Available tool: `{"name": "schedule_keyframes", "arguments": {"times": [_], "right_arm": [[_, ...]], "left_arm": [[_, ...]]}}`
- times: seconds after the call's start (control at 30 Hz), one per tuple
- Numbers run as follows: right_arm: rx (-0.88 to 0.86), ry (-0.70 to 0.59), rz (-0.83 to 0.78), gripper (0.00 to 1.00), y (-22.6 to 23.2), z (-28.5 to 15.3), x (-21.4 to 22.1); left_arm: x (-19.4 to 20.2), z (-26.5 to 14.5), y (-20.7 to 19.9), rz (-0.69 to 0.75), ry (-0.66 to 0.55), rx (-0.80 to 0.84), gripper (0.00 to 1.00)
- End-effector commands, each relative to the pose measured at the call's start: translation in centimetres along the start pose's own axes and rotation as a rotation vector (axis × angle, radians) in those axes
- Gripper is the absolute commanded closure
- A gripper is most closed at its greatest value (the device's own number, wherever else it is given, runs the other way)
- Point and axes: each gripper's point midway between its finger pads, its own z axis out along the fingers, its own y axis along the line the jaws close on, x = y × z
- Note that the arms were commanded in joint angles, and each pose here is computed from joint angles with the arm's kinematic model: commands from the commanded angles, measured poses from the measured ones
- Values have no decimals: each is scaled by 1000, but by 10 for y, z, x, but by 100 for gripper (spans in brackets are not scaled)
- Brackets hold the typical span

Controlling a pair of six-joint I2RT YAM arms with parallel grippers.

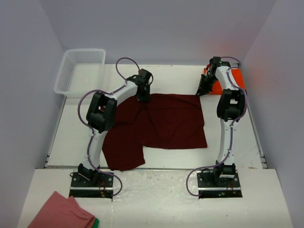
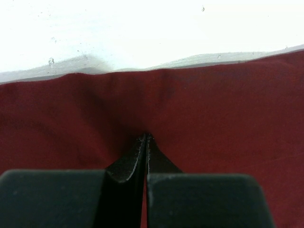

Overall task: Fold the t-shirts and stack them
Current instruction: Fold the flattened tshirt in 1/3 of the way

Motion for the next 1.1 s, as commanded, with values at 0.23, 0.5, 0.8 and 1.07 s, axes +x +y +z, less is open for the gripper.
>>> {"name": "schedule_keyframes", "arguments": {"times": [0.23, 0.5, 0.8, 1.07], "right_arm": [[-54, -19, -23, 87, 10, -11, -8], [-22, -3, -19, 74, 4, -11, -4], [-27, 58, -24, 75, 3, -9, 7], [-35, 65, -16, 94, 4, -9, 7]], "left_arm": [[18, -8, 6, 30, 78, -8, 100], [19, -12, 1, 29, 84, 17, 100], [22, -10, -8, 35, 95, 51, 100], [21, -13, -8, 44, 92, 57, 100]]}}
